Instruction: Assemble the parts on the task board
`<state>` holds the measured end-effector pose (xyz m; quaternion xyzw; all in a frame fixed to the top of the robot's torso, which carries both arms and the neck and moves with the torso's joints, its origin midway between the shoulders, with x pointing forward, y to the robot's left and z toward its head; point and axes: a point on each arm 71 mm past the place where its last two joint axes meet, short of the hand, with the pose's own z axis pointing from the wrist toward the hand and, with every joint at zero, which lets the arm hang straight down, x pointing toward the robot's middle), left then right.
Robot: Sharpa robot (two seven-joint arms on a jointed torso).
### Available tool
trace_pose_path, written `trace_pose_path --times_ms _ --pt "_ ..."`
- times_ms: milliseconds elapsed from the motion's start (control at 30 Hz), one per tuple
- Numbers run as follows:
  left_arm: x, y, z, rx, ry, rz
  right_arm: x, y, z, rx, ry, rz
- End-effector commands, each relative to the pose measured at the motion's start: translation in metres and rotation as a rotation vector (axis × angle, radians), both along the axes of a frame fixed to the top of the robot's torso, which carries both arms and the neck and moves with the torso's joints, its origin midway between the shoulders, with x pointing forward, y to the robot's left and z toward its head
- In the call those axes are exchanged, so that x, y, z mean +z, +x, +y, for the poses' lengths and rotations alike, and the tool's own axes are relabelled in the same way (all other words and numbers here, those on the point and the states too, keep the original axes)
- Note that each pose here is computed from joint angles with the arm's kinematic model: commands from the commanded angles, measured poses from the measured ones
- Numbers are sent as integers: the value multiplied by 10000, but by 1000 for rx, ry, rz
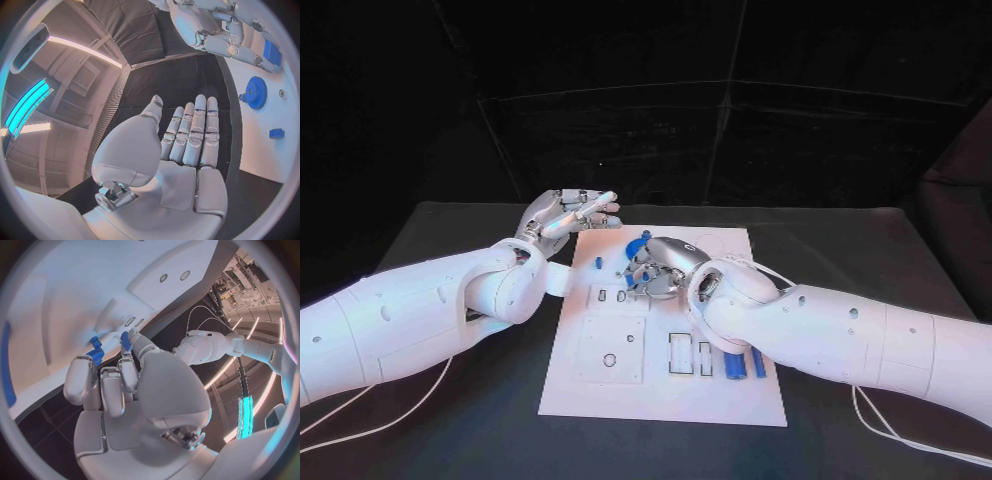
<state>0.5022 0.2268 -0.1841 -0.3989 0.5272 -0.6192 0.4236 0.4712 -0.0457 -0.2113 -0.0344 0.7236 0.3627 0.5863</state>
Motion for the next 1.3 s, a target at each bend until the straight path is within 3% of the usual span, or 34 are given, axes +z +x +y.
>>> trace_pose_path --times_ms 33,467,1300 --pt "13 9 -8 1 -6 -5 -15 -18 31 23 -51 -30" --pt "7 22 -20 0 -6 -4 -99 -70 81 45 -88 -10" --pt "5 24 -8 2 -5 -3 -144 -77 23 0 -154 -7"
